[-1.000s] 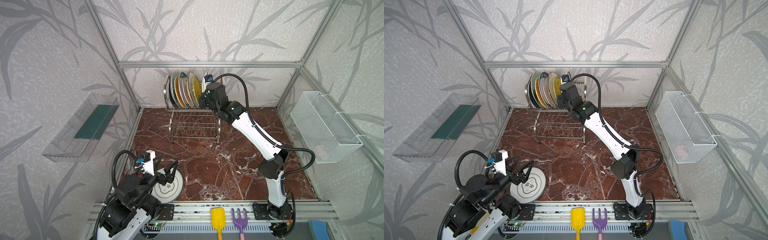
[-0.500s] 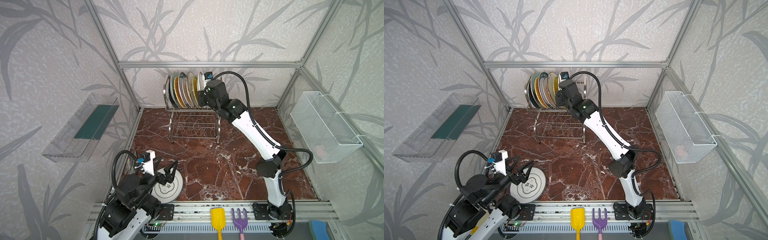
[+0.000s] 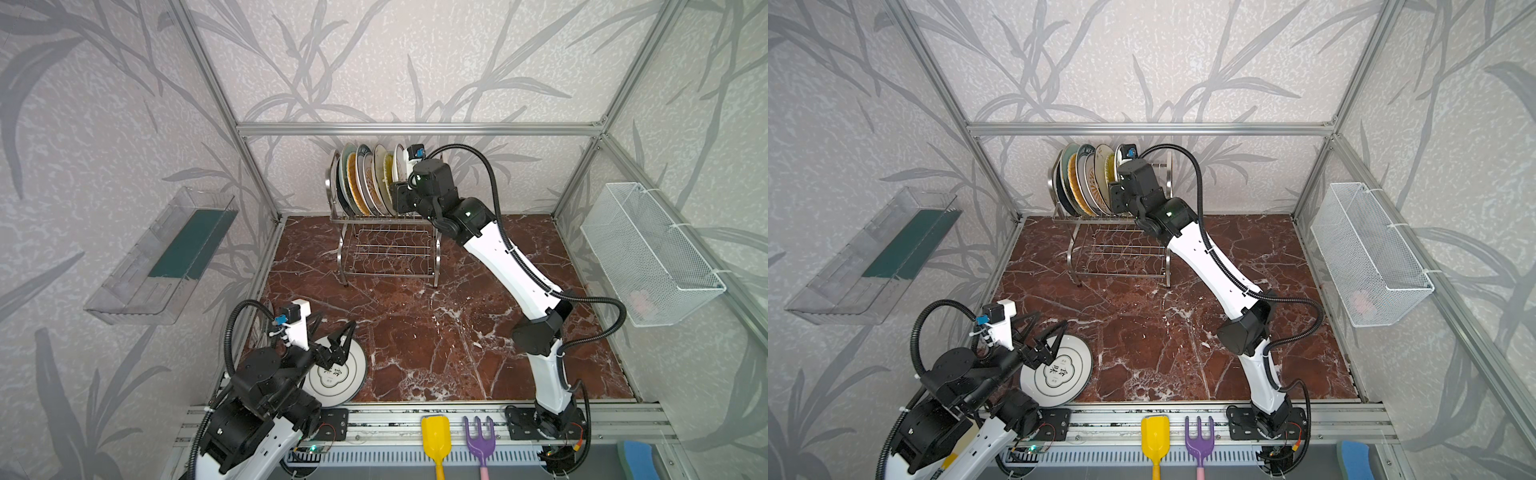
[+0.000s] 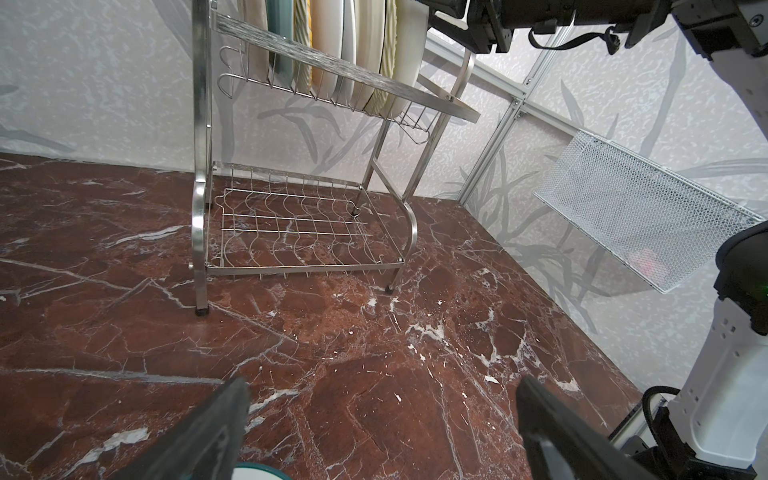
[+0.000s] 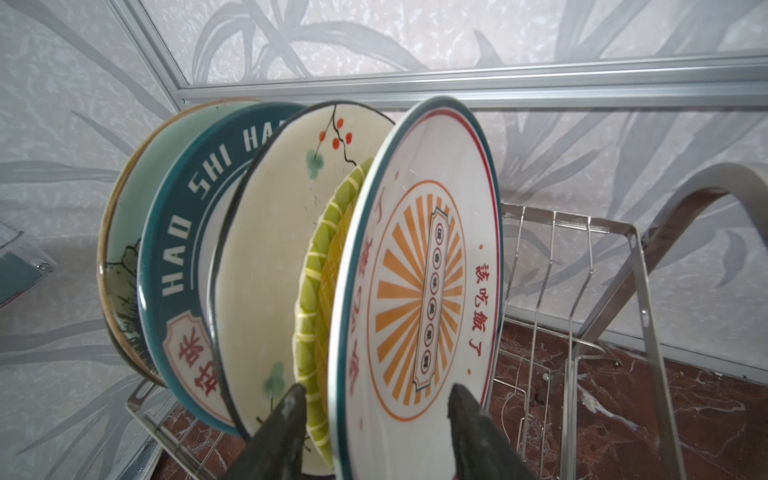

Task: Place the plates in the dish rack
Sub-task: 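Open the right gripper and draw it back toward the table front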

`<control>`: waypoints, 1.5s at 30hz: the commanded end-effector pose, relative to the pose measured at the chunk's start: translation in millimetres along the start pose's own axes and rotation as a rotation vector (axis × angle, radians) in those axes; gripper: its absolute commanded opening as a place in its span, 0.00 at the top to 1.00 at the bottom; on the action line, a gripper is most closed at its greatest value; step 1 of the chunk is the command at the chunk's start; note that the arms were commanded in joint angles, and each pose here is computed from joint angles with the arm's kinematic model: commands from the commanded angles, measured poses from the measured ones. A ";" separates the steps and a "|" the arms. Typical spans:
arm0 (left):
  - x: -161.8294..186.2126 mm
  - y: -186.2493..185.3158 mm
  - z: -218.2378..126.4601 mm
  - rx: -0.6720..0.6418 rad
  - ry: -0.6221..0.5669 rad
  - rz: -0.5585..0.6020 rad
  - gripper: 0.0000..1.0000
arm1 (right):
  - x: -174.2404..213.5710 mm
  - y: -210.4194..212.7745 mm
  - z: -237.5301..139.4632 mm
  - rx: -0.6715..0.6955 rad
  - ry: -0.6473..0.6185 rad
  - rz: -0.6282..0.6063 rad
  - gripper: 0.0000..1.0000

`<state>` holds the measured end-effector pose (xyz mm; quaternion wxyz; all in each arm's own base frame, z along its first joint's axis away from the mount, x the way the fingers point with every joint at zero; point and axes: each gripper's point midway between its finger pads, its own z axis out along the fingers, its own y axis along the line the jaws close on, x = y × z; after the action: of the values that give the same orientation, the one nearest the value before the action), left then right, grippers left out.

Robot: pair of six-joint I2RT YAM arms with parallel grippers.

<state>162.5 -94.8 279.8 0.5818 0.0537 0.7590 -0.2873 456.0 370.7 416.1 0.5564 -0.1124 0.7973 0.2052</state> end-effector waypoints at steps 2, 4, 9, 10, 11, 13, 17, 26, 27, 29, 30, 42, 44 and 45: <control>5.3 3.8 3.0 -0.019 0.024 0.000 0.01 | -33.2 8.9 -34.5 -0.059 -0.066 0.025 0.40; 5.8 4.9 3.7 -0.026 0.030 -0.002 0.01 | -36.5 9.8 -41.2 -0.070 -0.073 0.025 0.37; 9.7 6.5 7.4 -0.038 0.057 -0.021 0.01 | -42.4 13.4 -64.7 -0.122 -0.102 0.018 0.32; 11.6 7.2 8.9 -0.043 0.067 -0.031 0.01 | -41.8 11.7 -71.2 -0.126 -0.110 0.019 0.31; 12.9 8.7 10.1 -0.053 0.074 -0.047 0.01 | -40.2 9.4 -77.3 -0.128 -0.115 0.018 0.29; 22.5 15.5 14.3 -0.092 0.112 -0.105 0.01 | -29.7 3.4 -88.9 -0.127 -0.120 0.016 0.27; 43.2 33.9 16.4 -0.212 0.187 -0.267 0.01 | -4.6 -15.0 -125.2 -0.128 -0.124 0.033 0.21; 83.4 102.9 -22.6 -0.705 0.255 -0.494 0.01 | 108.2 -56.0 -179.8 -0.143 -0.023 0.113 0.01; 85.5 107.1 -23.2 -0.734 0.254 -0.501 0.01 | 122.7 -59.3 -183.3 -0.147 -0.004 0.118 0.01; 90.2 113.6 -23.1 -0.784 0.266 -0.519 0.01 | 148.5 -64.2 -188.8 -0.154 0.039 0.115 0.01; 92.5 117.1 -23.1 -0.810 0.271 -0.530 0.01 | 162.0 -66.9 -190.4 -0.155 0.062 0.112 0.01; 127.1 165.5 -39.3 -1.095 0.246 -0.790 0.01 | 277.2 -77.6 -187.0 -0.215 0.244 0.106 0.01; 135.4 172.9 -42.8 -1.139 0.238 -0.841 0.01 | 287.0 -76.6 -184.1 -0.226 0.259 0.100 0.01; 141.6 175.4 -43.1 -1.151 0.235 -0.885 0.01 | 293.0 -76.9 -182.6 -0.228 0.269 0.097 0.01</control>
<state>162.1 31.3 108.0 0.2897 -0.4961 0.8171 -0.0482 230.6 222.3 176.0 0.4089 -0.1510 0.8567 0.2760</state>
